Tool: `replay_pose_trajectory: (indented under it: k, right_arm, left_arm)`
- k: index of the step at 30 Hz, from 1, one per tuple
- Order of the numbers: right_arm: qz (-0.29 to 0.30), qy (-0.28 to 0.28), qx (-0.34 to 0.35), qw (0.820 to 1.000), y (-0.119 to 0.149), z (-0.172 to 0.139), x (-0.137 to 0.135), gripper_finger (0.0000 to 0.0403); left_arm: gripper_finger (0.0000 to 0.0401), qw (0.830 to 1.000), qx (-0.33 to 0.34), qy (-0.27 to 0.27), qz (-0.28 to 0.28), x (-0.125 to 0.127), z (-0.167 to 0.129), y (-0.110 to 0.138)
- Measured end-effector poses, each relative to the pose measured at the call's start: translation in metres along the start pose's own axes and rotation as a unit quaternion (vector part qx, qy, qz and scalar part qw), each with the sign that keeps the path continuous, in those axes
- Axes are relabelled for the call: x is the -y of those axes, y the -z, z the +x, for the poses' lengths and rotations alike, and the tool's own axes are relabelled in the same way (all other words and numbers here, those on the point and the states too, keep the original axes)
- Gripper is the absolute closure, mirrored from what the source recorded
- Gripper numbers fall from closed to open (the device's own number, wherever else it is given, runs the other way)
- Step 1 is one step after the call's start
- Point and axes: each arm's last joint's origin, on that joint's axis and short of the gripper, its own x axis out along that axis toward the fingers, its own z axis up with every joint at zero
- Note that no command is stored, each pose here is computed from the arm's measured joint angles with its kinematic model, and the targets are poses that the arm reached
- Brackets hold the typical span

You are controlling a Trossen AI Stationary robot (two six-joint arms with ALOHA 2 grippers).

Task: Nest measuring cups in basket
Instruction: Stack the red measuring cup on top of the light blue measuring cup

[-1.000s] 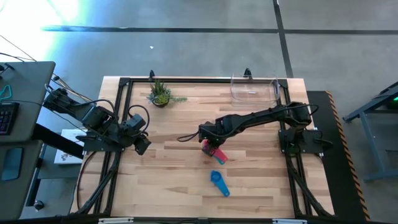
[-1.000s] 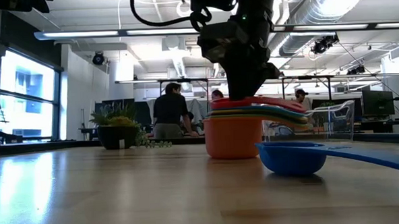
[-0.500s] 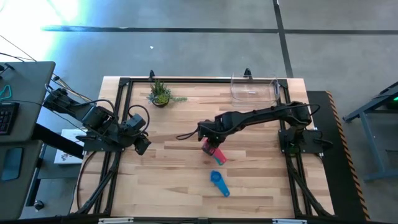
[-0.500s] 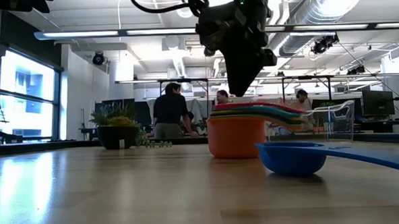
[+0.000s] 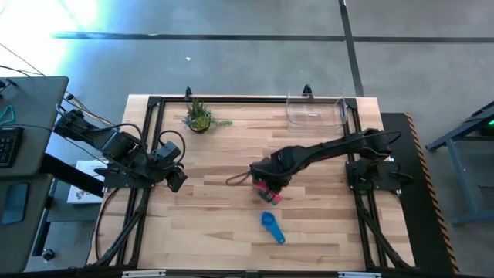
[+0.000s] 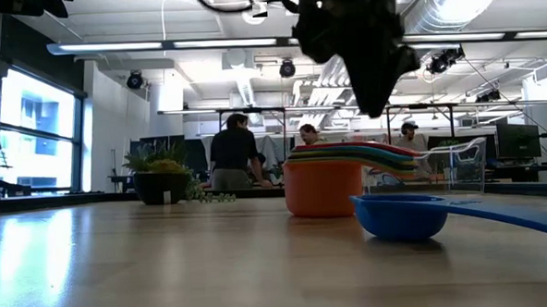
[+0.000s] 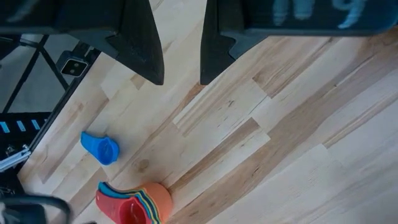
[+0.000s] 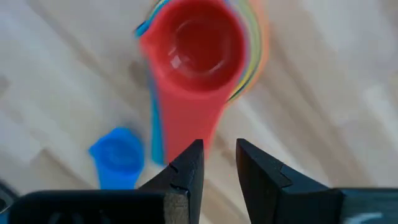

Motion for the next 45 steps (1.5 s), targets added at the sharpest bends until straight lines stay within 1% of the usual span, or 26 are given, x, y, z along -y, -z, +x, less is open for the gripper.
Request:
replay_pose_trajectory:
  k: [6, 8, 11, 14, 16, 19, 23, 28, 38, 45]
  right_arm:
    - [0.040, -0.031, 0.005, 0.999, 0.028, 0.000, -0.028, 0.0318]
    - [0.050, -0.026, 0.022, 0.998, 0.034, 0.003, -0.035, 0.0318]
    - [0.087, 0.011, 0.052, 0.995, 0.042, 0.004, -0.036, 0.0318]
    - [0.126, 0.074, 0.055, 0.988, 0.047, 0.004, -0.026, 0.0318]
    - [0.135, 0.100, 0.051, 0.984, 0.046, 0.005, -0.019, 0.0318]
    - [0.135, 0.118, 0.043, 0.983, 0.045, 0.013, -0.011, 0.0318]
    - [0.131, 0.110, 0.035, 0.985, 0.042, 0.030, -0.005, 0.0318]
    - [0.132, 0.108, 0.021, 0.985, 0.042, 0.039, 0.001, 0.0318]
    - [0.111, 0.050, 0.015, 0.992, 0.038, 0.041, -0.008, 0.0318]
    - [0.098, 0.040, 0.005, 0.994, 0.039, 0.041, -0.010, 0.0318]
  left_arm:
    - [0.0306, 1.000, 0.000, 0.000, 0.000, 0.000, 0.000, 0.000]
    - [0.0306, 1.000, 0.000, 0.000, 0.000, 0.000, 0.000, 0.000]
    - [0.0306, 1.000, 0.000, 0.000, 0.006, 0.000, 0.000, 0.000]
    - [0.0306, 1.000, 0.000, 0.000, 0.013, 0.000, 0.000, 0.000]
    - [0.0306, 1.000, 0.000, 0.000, 0.018, 0.000, 0.000, 0.000]
    - [0.0306, 1.000, 0.000, 0.000, 0.026, 0.000, 0.000, 0.000]
    - [0.0306, 1.000, 0.000, 0.000, 0.026, 0.000, 0.000, 0.000]
    - [0.0306, 1.000, 0.000, 0.000, 0.027, 0.000, 0.000, 0.000]
    - [0.0306, 1.000, 0.000, 0.000, 0.026, 0.000, 0.000, 0.000]
    - [0.0306, 1.000, 0.000, 0.000, 0.026, 0.000, 0.000, 0.000]
